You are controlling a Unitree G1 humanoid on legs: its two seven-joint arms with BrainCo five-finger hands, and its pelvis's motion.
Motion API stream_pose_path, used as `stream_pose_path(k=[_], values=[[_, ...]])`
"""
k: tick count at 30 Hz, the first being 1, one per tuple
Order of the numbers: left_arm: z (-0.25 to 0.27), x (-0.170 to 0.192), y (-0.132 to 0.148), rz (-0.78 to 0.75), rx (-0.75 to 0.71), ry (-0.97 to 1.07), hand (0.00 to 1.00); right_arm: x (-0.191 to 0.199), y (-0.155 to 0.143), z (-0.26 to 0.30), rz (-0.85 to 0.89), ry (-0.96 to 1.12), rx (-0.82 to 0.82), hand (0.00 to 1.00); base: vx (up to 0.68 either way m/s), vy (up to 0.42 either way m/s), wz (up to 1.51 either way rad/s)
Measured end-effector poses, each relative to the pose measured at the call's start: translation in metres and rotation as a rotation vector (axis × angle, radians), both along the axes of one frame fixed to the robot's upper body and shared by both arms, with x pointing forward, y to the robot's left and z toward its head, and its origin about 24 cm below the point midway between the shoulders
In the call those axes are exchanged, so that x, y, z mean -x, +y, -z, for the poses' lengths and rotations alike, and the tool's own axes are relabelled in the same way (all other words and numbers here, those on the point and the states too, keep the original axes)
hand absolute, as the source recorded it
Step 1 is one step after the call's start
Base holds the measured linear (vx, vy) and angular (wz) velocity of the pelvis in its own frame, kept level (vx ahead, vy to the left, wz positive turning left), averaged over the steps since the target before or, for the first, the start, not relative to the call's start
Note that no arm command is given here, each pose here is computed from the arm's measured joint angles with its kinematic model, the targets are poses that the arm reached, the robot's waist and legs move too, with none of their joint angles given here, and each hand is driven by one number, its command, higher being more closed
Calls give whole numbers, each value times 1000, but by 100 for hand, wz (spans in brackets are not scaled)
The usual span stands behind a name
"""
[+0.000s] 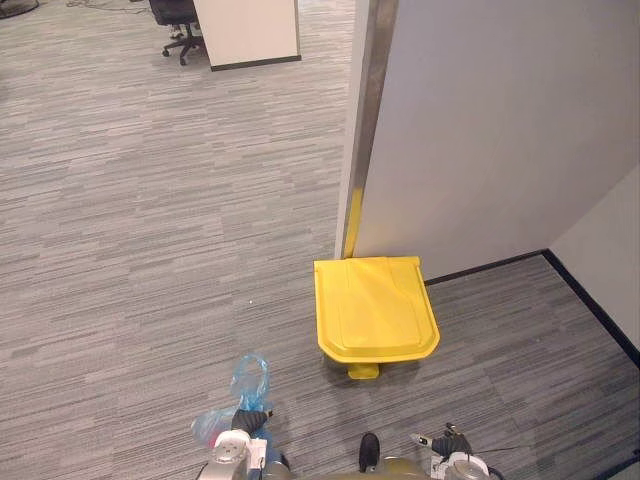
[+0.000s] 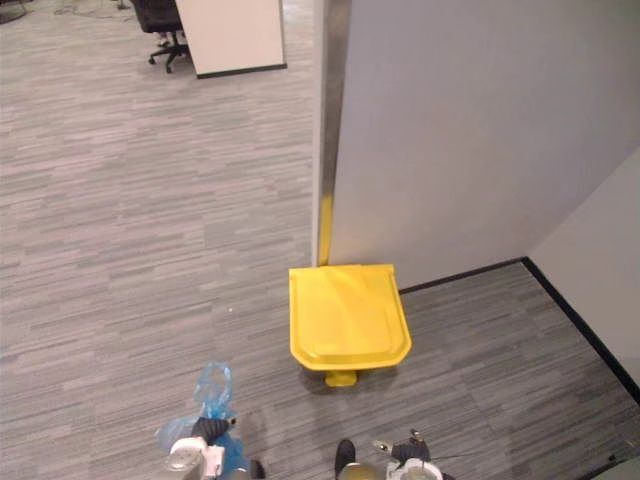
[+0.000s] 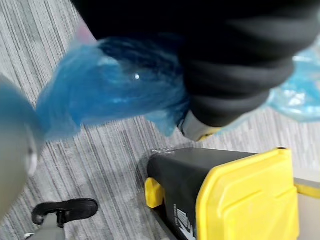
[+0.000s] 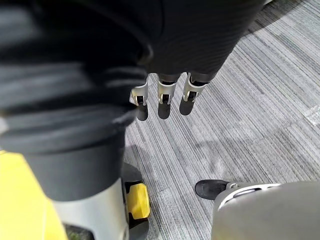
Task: Gather rubbish on tea table into small bin, then transfer packed bag to large trash can.
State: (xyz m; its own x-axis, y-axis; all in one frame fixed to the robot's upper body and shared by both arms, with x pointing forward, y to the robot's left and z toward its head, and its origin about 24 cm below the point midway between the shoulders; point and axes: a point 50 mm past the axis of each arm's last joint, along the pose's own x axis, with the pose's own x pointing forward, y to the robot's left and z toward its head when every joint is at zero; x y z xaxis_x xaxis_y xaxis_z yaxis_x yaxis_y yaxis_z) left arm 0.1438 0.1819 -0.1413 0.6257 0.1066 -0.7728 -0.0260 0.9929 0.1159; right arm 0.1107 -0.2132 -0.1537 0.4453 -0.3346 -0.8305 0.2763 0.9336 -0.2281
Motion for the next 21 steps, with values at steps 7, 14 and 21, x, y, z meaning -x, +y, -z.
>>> stream_pose_path(k=[7, 14, 21], values=[[-3, -5, 7, -1, -22, -15, 100, -20, 1, -6, -6, -50, -4, 0, 5, 89, -13], [-6, -10, 9, -16, -29, -36, 100, -32, 12, -10, -11, -89, -14, 0, 130, -39, -8], [-24, -52, -18, -5, 44, -164, 100, -49, 9, -21, -15, -173, 6, 0, 165, -131, 8]])
